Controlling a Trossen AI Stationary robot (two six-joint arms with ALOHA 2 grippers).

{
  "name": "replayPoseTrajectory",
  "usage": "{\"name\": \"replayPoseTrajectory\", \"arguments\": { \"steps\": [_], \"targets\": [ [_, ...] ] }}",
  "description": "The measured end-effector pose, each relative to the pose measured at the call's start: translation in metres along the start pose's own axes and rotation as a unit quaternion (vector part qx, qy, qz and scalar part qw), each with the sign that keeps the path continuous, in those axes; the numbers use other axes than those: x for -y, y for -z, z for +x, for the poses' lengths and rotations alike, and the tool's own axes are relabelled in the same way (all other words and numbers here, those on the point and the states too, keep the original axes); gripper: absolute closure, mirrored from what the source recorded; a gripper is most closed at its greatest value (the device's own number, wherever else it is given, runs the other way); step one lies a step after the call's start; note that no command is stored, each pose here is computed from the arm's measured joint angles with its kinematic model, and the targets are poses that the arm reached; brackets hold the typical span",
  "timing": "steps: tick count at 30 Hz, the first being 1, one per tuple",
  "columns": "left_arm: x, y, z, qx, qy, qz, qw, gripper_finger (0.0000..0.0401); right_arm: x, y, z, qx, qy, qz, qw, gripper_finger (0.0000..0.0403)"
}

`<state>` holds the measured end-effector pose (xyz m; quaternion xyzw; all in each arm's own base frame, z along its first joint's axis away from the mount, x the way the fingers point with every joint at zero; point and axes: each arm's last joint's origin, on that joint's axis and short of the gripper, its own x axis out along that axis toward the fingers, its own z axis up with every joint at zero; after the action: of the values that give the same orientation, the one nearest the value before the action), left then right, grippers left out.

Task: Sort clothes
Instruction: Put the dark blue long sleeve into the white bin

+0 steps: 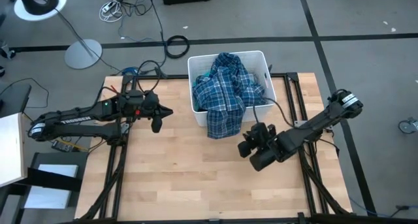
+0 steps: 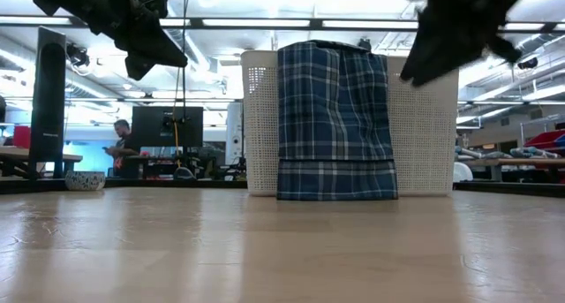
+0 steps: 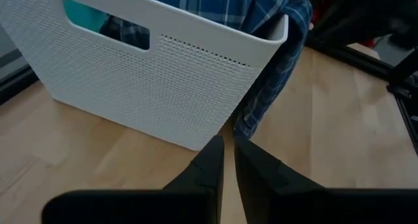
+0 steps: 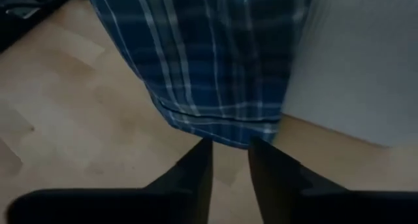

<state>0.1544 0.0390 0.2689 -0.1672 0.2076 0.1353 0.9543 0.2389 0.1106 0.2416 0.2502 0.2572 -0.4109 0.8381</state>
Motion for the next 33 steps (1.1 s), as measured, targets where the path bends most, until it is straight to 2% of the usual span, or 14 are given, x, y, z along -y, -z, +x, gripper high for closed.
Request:
{"name": "replayPoseTrajectory", "arguments": {
  "steps": [6,11,15,23,25,27,31,33],
  "targets": [
    [0.0,0.0,0.0,-0.001,0.0,-0.02,1.0,0.036,0.015,0.028,0.042,0.013,-0.035,0.035,0.999,0.0245],
    [0.0,0.0,0.0,-0.001,0.0,-0.038,0.999,0.036,0.033,0.038,0.069,0.03,-0.048,0.057,0.997,0.0211],
    [0.0,0.001,0.0,-0.004,0.006,-0.056,0.998,0.036,0.042,0.036,0.086,0.039,-0.063,0.044,0.996,0.0205],
    [0.001,0.001,0.0,-0.012,0.014,-0.077,0.997,0.036,0.046,0.015,0.106,0.058,-0.07,0.028,0.995,0.0215],
    [0.001,0.001,0.0,-0.012,0.014,-0.077,0.997,0.0359,0.045,0.009,0.11,0.049,-0.089,0.027,0.994,0.0227],
    [0.001,0.001,0.0,-0.011,0.014,-0.077,0.997,0.0359,0.043,0.005,0.111,0.043,-0.114,0.028,0.992,0.0256],
    [0.001,0.001,0.0,-0.011,0.014,-0.077,0.997,0.0359,0.036,-0.002,0.109,0.06,-0.153,0.042,0.986,0.036],
    [0.001,0.001,0.0,-0.011,0.014,-0.077,0.997,0.0359,0.032,-0.006,0.107,0.076,-0.174,0.058,0.98,0.039]
  ]
}}
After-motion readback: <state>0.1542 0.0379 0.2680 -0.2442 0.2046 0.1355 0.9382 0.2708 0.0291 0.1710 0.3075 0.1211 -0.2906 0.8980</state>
